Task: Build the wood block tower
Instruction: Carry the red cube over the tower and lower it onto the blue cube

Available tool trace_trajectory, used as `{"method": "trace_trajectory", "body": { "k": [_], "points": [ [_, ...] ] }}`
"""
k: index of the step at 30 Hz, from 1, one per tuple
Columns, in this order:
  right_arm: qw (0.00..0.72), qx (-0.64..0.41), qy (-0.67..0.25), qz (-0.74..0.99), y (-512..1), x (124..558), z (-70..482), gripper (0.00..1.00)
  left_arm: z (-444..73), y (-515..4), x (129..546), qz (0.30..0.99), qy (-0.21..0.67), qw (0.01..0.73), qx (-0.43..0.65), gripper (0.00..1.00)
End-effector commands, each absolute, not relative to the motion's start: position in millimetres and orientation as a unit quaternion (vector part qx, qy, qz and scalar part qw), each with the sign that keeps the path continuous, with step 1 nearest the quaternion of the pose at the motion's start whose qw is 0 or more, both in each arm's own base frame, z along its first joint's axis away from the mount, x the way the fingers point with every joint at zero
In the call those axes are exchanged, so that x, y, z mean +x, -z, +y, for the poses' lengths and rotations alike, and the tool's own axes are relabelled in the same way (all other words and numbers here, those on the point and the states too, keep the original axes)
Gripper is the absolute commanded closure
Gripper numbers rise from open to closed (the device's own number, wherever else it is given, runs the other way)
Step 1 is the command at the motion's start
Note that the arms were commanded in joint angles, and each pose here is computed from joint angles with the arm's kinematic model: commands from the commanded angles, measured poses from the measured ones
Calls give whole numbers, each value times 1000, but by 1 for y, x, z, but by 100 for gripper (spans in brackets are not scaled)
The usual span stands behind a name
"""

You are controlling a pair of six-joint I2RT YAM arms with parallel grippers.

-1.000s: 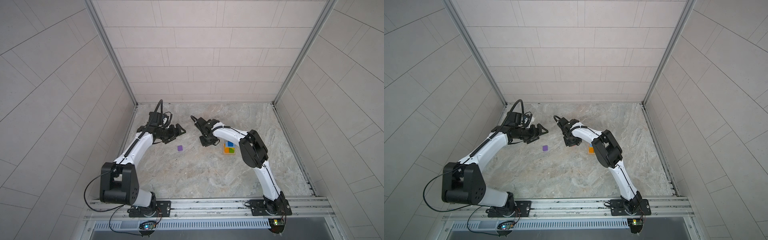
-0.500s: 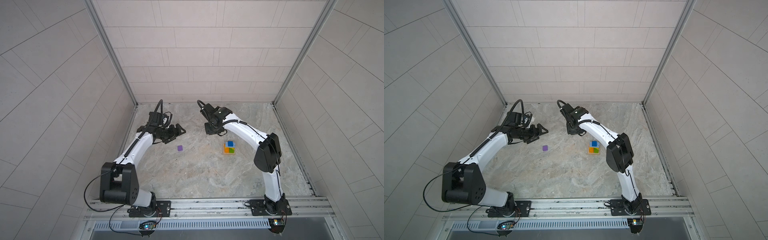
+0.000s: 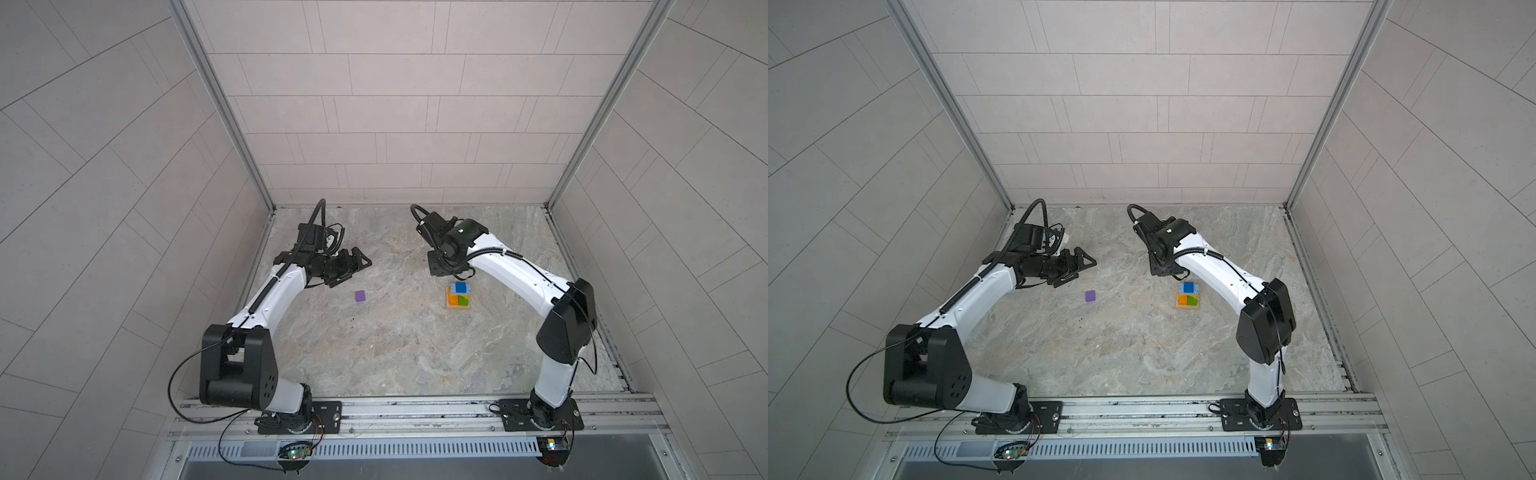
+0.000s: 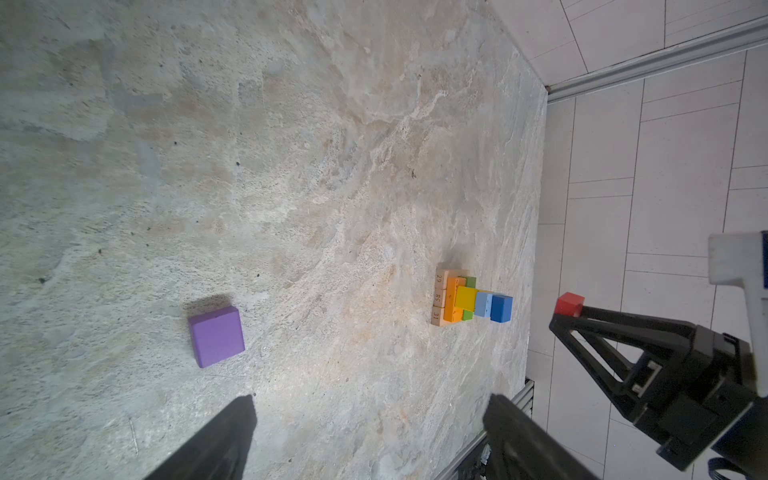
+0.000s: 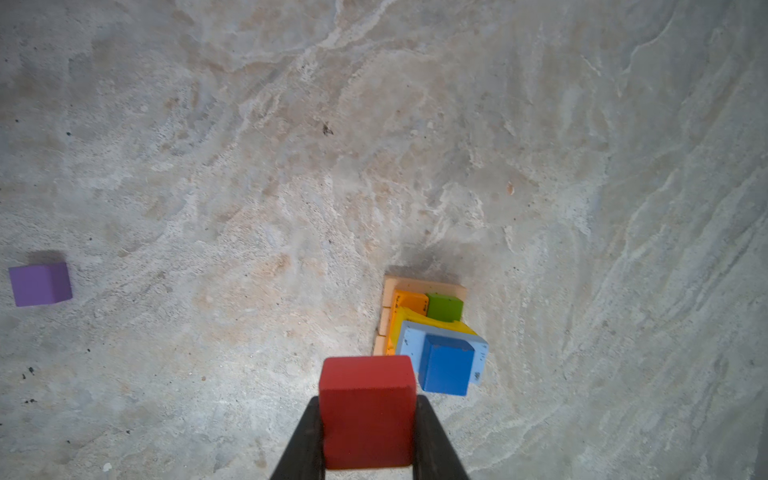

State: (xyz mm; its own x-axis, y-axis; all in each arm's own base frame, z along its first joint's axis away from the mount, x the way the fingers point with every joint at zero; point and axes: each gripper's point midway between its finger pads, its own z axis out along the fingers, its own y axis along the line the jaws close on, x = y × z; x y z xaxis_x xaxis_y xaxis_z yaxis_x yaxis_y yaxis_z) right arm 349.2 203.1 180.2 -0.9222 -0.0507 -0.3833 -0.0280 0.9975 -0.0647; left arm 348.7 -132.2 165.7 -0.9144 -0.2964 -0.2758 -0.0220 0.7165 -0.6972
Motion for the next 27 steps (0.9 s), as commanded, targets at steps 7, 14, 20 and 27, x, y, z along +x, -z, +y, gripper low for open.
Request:
{"method": "trace_trajectory", "body": {
  "k": [7, 14, 20, 27],
  "points": [
    [208, 18, 26, 978, -186, 336, 174, 85, -130, -177, 348, 903, 370, 201, -84, 7],
    [193, 26, 39, 980, -174, 330, 162, 85, -131, -175, 348, 903, 371, 199, -85, 7],
    [182, 32, 44, 982, -159, 328, 157, 85, -131, -174, 348, 903, 372, 197, -86, 7],
    [176, 41, 42, 983, -147, 327, 154, 85, -130, -173, 349, 903, 371, 197, -88, 7]
  ]
}}
